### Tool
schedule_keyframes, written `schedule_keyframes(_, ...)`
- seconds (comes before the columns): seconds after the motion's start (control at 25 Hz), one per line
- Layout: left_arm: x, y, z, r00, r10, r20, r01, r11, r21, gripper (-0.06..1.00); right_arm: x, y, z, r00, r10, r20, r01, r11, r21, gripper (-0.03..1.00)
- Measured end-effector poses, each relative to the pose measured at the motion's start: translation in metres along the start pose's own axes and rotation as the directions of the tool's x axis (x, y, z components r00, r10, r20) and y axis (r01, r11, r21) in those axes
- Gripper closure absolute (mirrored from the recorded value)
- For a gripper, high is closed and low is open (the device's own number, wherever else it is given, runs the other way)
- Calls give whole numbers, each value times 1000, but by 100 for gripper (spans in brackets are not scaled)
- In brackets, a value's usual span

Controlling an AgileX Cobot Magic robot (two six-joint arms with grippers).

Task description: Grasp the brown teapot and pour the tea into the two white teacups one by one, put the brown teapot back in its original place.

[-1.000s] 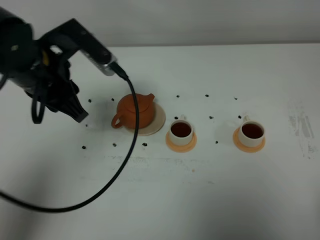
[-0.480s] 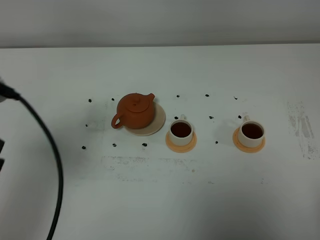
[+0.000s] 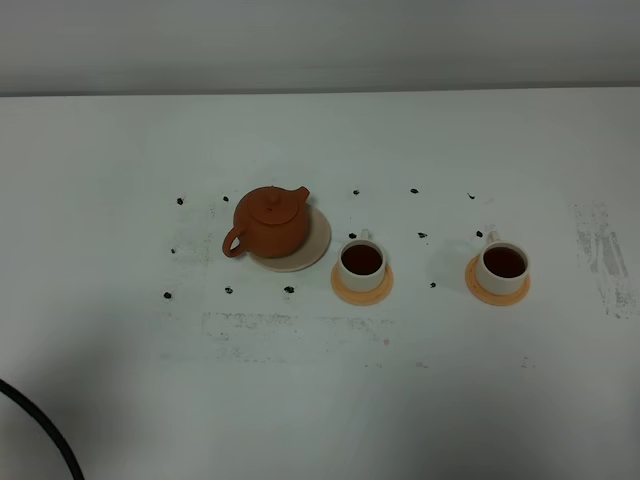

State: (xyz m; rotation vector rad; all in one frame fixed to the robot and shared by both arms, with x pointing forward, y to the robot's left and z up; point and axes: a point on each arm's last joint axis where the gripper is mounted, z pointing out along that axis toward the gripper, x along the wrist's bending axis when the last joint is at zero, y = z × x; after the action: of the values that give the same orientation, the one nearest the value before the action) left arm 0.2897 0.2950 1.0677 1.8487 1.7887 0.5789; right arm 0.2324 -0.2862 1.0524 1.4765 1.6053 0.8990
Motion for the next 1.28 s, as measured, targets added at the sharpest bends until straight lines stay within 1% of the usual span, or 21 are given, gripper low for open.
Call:
schedule_keyframes(0.12, -2, -12, -4, 1000, 7, -21, -8, 998, -57, 56, 0, 0, 0, 1000, 0, 0, 0, 1000, 0, 48)
schedule_keyframes(0.24, -2, -25, -2, 999, 15, -42, -18, 996, -83, 56, 0, 0, 0, 1000, 0, 0, 0, 1000, 0, 48)
schedule_keyframes(0.4, -6, -37, -2, 999, 22, -28, -25, 992, -127, 56, 0, 0, 0, 1000, 0, 0, 0, 1000, 0, 48)
schedule_keyframes(0.52, -7, -42, -6, 998, 65, -10, -66, 984, -168, 56, 0, 0, 0, 1000, 0, 0, 0, 1000, 0, 48)
schedule_keyframes(0.8, -9, -50, -13, 986, 163, 42, -150, 963, -226, 56, 0, 0, 0, 1000, 0, 0, 0, 1000, 0, 48)
schedule_keyframes(1.12, -10, -63, -22, 981, 192, 35, -170, 930, -326, 56, 0, 0, 0, 1000, 0, 0, 0, 1000, 0, 48)
schedule_keyframes(1.28, -10, -63, -23, 981, 193, 34, -171, 928, -332, 56, 0, 0, 0, 1000, 0, 0, 0, 1000, 0, 48)
